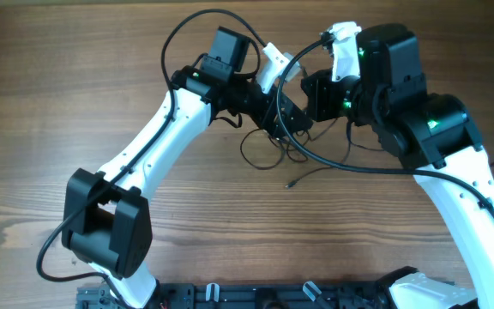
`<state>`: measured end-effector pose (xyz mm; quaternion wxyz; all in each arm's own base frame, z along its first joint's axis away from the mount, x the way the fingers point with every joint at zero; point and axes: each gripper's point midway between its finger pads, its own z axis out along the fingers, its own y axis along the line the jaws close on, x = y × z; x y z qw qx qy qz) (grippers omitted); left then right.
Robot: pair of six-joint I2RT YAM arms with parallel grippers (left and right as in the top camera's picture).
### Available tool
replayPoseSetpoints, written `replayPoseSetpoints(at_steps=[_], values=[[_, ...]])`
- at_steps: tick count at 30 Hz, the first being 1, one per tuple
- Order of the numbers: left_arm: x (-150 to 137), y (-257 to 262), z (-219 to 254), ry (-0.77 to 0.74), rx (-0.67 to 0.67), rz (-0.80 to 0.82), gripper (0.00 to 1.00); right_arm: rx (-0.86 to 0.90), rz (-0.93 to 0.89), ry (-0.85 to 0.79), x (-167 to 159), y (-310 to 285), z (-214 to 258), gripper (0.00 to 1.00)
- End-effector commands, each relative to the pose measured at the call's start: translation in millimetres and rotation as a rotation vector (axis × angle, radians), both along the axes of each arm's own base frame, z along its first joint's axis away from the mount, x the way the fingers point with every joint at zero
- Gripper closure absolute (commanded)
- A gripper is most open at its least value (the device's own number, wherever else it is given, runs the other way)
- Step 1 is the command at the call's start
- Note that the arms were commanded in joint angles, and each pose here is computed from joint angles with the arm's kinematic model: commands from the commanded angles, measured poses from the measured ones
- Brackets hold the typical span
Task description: Untangle cables
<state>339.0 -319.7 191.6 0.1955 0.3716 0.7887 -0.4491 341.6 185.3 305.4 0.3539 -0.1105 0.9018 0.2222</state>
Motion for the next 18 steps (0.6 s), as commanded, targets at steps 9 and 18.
replayPoseSetpoints(at_steps=[9, 18], values=[[6, -2, -18, -0.008, 0.041, 0.005, 0.21, 0.023, 0.006, -0.005, 2, 4, 5, 0.96], [10, -1, -41, 0.022, 0.077, 0.011, 0.89, 0.022, 0.002, -0.014, 3, 3, 6, 0.96]])
